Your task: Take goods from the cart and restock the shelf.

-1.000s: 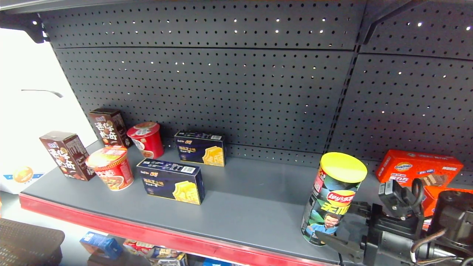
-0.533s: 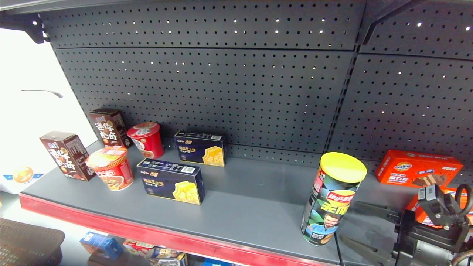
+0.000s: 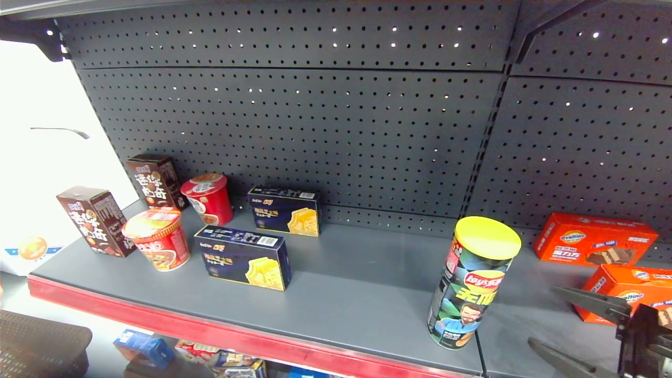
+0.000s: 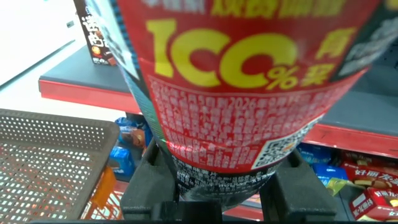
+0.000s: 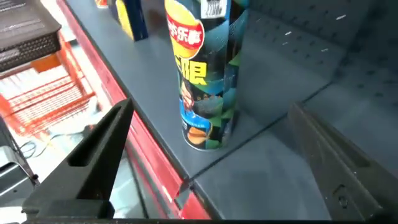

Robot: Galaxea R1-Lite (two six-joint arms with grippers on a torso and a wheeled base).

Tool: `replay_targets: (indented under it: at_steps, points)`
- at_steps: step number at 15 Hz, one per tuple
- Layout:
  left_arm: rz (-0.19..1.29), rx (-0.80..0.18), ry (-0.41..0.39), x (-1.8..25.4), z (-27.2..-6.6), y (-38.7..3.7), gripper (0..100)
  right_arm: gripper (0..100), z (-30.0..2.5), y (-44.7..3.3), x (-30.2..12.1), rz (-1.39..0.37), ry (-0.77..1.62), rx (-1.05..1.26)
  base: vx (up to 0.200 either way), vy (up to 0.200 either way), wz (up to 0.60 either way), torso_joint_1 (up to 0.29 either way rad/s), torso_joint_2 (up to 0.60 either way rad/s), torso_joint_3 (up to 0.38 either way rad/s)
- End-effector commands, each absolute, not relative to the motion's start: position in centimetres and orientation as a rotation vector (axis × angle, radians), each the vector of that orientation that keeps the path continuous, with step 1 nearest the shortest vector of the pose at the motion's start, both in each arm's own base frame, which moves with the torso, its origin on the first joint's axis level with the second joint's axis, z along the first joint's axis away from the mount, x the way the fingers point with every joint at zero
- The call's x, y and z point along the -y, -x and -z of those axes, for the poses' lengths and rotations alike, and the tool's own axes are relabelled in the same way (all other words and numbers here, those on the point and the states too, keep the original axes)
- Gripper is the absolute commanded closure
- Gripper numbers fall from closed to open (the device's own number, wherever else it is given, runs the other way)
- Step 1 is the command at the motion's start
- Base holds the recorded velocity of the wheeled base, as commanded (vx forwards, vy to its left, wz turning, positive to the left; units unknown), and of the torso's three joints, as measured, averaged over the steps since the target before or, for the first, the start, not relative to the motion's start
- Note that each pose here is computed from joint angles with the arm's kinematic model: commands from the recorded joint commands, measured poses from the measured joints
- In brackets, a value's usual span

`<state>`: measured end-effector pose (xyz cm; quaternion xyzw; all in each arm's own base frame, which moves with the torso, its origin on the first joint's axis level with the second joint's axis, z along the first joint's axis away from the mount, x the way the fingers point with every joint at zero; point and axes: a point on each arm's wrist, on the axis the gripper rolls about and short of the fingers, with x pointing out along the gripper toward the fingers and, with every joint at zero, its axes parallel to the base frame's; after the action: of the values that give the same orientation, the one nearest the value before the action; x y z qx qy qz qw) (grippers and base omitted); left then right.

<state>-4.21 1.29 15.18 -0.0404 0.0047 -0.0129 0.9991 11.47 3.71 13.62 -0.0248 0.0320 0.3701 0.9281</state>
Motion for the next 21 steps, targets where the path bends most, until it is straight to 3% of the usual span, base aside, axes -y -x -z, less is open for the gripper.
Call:
replay_targets:
  at_steps: [1, 4, 6, 8, 9, 10, 12, 13, 15, 16, 21]
  points:
    - [0.030, 0.011, 0.079, -1.3, -15.2, 4.4, 100, 0, -15.4, -7.8, -2.0, -0.648, 0.080, 0.078, 0.000, 0.000, 0.00, 0.000, 0.00, 0.000]
    - [0.081, 0.070, 0.021, -1.7, -17.4, 5.0, 100, 0, -16.2, -2.2, -0.9, -0.430, 0.091, 0.095, 0.000, 0.000, 0.00, 0.000, 0.00, 0.000]
    - [0.182, 0.049, -0.102, -1.6, -19.0, 4.1, 100, 0, -15.2, 1.4, -1.4, -0.256, 0.086, 0.069, 0.000, 0.000, 0.00, 0.000, 0.00, 0.000]
    - [0.301, -0.005, -0.163, -0.8, -20.6, 2.3, 100, 0, -13.2, 5.0, -2.7, -0.117, 0.071, 0.074, 0.000, 0.000, 0.00, 0.000, 0.00, 0.000]
    - [0.301, -0.005, -0.163, -0.8, -20.6, 2.3, 100, 0, -13.2, 5.0, -2.7, -0.117, 0.071, 0.074, 0.000, 0.000, 0.00, 0.000, 0.00, 0.000]
    - [0.398, -0.036, -0.152, 0.0, -22.5, 0.5, 100, 0, -14.0, 5.9, -2.8, 0.008, 0.051, 0.049, 0.000, 0.000, 0.00, 0.000, 0.00, 0.000]
    - [0.451, -0.086, -0.099, 0.9, -23.6, -1.8, 100, 0, -13.2, 5.5, -2.2, 0.226, 0.048, 0.004, 0.000, 0.000, 0.00, 0.000, 0.00, 0.000]
    - [0.475, -0.105, -0.081, 1.5, -24.0, -3.5, 100, 0, -10.8, 4.5, -1.3, 0.473, 0.051, -0.090, 0.000, 0.000, 0.00, 0.000, 0.00, 0.000]
    - [0.494, -0.114, -0.074, 2.1, -24.2, -5.2, 100, 0, -8.6, 3.3, -0.3, 0.690, 0.053, -0.075, 0.000, 0.000, 0.00, 0.000, 0.00, 0.000]
    - [0.518, -0.129, -0.041, 2.6, -24.2, -6.3, 100, 0, -8.5, 2.6, -0.1, 0.708, 0.064, 0.058, 0.000, 0.000, 0.00, 0.000, 0.00, 0.000]
    - [0.607, -0.197, -0.002, 3.9, -23.8, -9.4, 100, 0, -8.3, 2.6, -0.1, 0.712, 0.055, 0.044, 0.000, 0.000, 0.00, 0.000, 0.00, 0.000]
